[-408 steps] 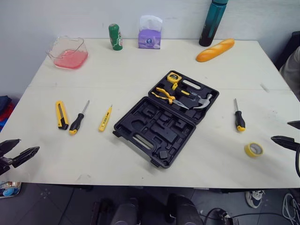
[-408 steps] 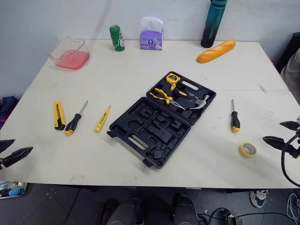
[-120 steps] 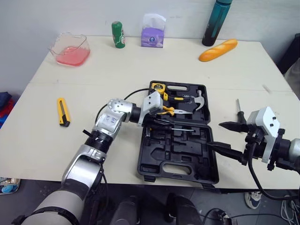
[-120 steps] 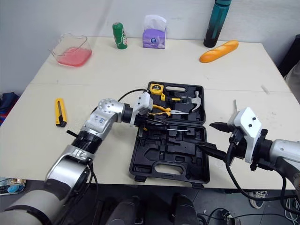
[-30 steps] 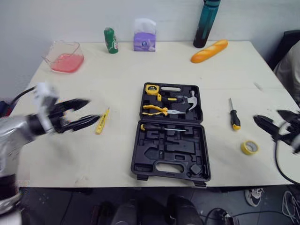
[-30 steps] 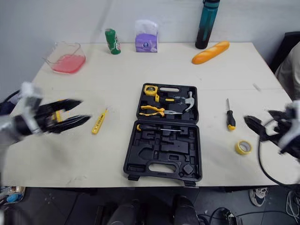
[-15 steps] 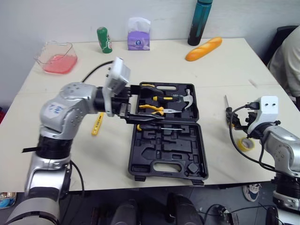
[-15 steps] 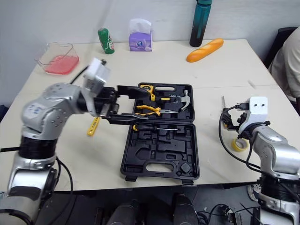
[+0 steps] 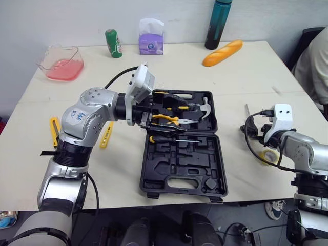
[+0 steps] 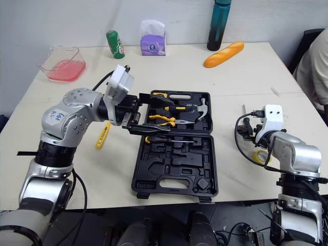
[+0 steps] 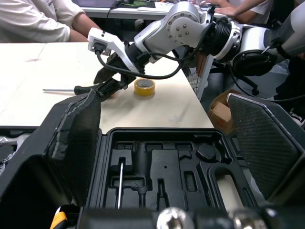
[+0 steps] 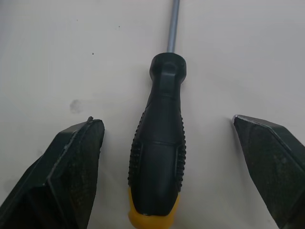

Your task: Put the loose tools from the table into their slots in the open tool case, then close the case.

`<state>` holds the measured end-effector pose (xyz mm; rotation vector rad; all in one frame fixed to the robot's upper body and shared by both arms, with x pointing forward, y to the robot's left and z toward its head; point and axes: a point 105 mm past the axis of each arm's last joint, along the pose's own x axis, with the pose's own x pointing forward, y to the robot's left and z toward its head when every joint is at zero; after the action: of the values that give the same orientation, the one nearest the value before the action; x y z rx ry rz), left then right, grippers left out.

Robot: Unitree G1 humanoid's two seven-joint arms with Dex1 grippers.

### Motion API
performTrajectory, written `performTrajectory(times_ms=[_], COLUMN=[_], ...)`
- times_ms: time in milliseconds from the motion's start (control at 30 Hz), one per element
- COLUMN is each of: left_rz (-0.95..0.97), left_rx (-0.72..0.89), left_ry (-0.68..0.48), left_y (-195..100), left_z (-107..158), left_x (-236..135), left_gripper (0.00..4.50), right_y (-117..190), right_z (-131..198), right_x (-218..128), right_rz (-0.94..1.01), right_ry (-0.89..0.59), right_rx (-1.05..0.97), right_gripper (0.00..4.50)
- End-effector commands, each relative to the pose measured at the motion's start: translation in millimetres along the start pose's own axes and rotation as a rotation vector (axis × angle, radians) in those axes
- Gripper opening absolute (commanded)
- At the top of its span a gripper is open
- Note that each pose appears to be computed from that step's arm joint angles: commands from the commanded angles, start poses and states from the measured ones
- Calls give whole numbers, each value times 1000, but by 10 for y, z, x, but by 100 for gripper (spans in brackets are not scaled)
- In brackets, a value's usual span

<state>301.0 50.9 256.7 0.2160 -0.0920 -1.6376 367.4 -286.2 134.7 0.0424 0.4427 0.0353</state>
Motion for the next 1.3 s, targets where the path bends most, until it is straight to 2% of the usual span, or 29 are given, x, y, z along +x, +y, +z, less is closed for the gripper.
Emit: performTrajectory(times_ms=[33, 100, 200, 367, 500, 667, 767, 833, 1000, 1100, 1300], left_rz=[-16, -17, -16, -3, 11, 61, 69, 70, 100, 121, 107], left_rx=[58, 59, 59, 60, 56, 14, -38, -60, -55, -34, -16], left_ry=[-15, -16, -18, -24, -15, 60, 160, 194, 313, 334, 334], left_y=[-26, -34, -41, -35, -57, -111, -262, -337, -415, -380, -407], left_z=[117, 113, 107, 120, 82, -111, -318, -377, -603, -673, -701], left_x=[39, 49, 50, 38, -6, -210, -443, -541, -745, -758, -690], left_gripper=[445, 445, 450, 450, 450, 450, 450, 450, 450, 450, 450], right_y=[8, 2, -7, -13, 110, 483, 935, 1120, 1544, 1636, 1587], right_z=[85, 98, 102, 141, 333, 550, 590, 564, 269, 177, 67], right_x=[2, 22, 45, 40, -74, -369, -641, -762, -980, -955, -772], right_rz=[3, -6, -17, -25, 49, 265, 533, 648, 917, 977, 964], right_ry=[-7, -12, -19, -48, -149, -213, -174, -137, 53, 126, 198], right_rx=[-12, -19, 0, 22, -32, -195, -312, -368, -605, -730, -896], right_gripper=[450, 450, 369, 113, 108, 108, 108, 108, 108, 108, 108])
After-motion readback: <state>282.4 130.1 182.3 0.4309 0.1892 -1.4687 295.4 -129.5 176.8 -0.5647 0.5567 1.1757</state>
